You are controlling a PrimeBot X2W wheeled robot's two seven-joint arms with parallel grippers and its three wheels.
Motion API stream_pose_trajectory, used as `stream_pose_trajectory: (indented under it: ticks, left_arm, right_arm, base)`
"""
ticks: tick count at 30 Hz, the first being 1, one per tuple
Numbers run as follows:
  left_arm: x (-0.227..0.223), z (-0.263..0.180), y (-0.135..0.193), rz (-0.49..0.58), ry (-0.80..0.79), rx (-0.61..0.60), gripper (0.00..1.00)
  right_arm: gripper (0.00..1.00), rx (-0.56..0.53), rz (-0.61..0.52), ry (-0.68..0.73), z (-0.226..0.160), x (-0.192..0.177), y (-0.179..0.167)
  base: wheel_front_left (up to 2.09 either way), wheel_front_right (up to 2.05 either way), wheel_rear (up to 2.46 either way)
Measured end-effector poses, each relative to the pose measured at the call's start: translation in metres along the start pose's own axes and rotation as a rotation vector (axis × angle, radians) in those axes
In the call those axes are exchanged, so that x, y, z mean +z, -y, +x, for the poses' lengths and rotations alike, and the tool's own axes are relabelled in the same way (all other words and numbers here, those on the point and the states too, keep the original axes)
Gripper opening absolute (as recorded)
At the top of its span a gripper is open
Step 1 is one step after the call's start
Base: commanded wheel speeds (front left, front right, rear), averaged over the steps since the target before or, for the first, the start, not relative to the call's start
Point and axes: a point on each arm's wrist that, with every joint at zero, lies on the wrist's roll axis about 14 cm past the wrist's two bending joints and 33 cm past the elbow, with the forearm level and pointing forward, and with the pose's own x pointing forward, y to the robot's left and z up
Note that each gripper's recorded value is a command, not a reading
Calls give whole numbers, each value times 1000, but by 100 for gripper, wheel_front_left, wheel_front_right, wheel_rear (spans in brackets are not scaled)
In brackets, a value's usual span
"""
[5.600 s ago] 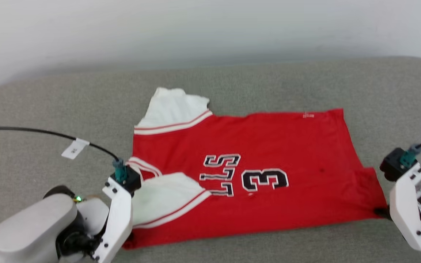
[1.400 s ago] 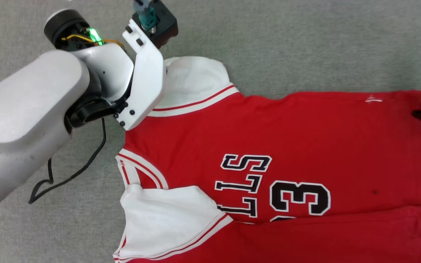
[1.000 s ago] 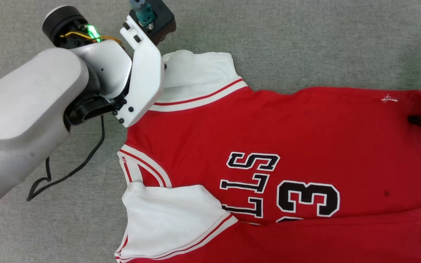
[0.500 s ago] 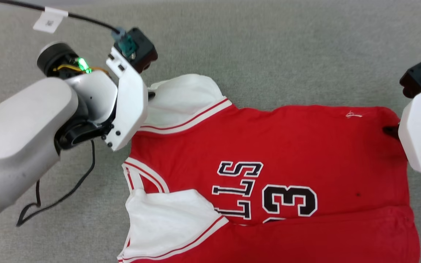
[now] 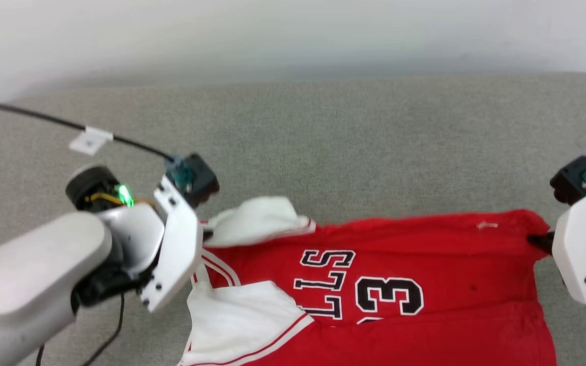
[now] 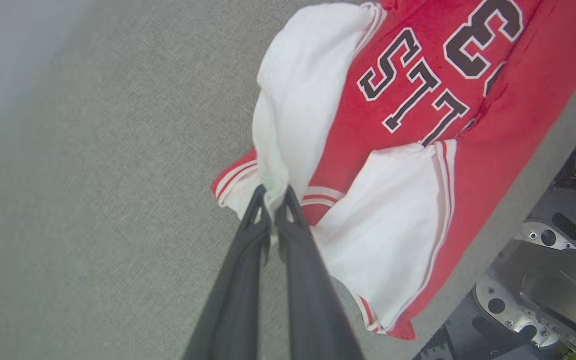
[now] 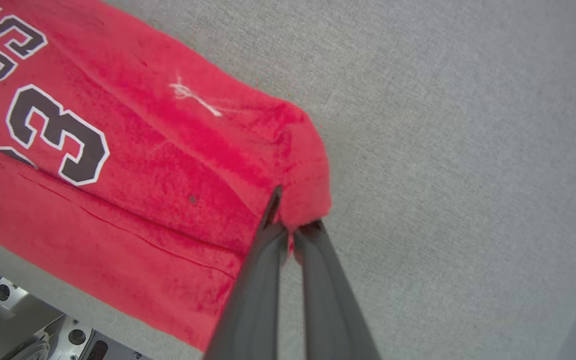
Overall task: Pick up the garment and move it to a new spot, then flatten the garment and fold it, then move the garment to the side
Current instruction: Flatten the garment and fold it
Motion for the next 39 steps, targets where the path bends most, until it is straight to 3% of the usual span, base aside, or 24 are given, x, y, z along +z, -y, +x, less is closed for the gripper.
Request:
stream_pose_trajectory:
  ticks: [15, 24, 25, 26, 27, 33, 39]
  left_arm:
    - [-97, 7, 85, -133, -183, -168, 0]
    - [-126, 24, 102, -191, -249, -213, 0]
    - [-125, 26, 100, -190, -238, -204, 33]
    - [-124, 28, 98, -187, -225, -194, 100]
    - [-121, 29, 97, -185, -208, -186, 100]
    - [-92, 20, 81, -136, -25, -97, 100]
    - [-56, -1, 59, -156, 230, 64, 100]
  right_arm:
    - [0, 46, 40, -44, -1, -56, -21]
    - [0, 81, 63, -127, 17, -90, -33]
    - [10, 83, 65, -128, 18, -91, -34]
    - [43, 84, 69, -121, 19, -91, -35]
    - [100, 85, 74, -107, 19, -88, -35]
    - [100, 48, 60, 57, 6, -56, -24]
    - [100, -26, 67, 274, -22, -15, 1]
  base:
    - [0, 0, 0]
    - [0, 0, 0]
    - [0, 0, 0]
    - [0, 0, 0]
    - [0, 0, 0]
    - [0, 0, 0]
    - [0, 0, 0]
